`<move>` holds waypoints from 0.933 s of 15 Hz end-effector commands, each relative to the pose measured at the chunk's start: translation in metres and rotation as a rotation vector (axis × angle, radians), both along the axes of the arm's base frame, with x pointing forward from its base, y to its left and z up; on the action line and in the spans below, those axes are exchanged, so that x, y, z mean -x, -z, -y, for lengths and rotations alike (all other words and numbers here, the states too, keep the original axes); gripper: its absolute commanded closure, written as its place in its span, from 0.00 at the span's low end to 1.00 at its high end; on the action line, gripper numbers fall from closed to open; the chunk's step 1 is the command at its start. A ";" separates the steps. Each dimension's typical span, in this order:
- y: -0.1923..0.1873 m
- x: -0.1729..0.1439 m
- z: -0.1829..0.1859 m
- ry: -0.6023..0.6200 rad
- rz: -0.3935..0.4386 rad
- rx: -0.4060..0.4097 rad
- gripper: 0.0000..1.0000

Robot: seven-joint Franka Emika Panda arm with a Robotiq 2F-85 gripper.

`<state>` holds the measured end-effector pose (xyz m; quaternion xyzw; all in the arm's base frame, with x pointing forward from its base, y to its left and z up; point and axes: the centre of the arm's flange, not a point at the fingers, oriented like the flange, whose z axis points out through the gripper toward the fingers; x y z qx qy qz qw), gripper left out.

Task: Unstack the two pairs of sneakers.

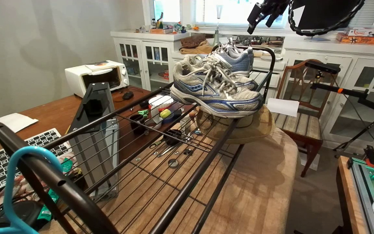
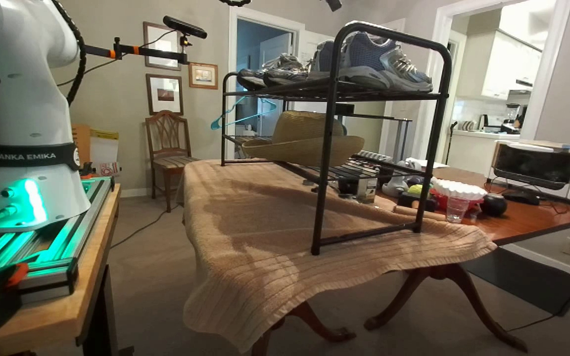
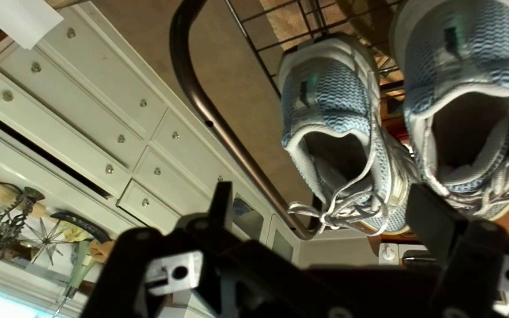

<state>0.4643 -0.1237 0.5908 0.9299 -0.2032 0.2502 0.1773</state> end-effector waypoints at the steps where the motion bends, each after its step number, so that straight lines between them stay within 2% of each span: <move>1: -0.005 0.007 -0.013 -0.028 -0.035 -0.051 0.00; 7: -0.010 0.016 -0.028 -0.094 -0.040 -0.093 0.00; 14: -0.012 0.010 -0.029 -0.085 -0.027 -0.068 0.00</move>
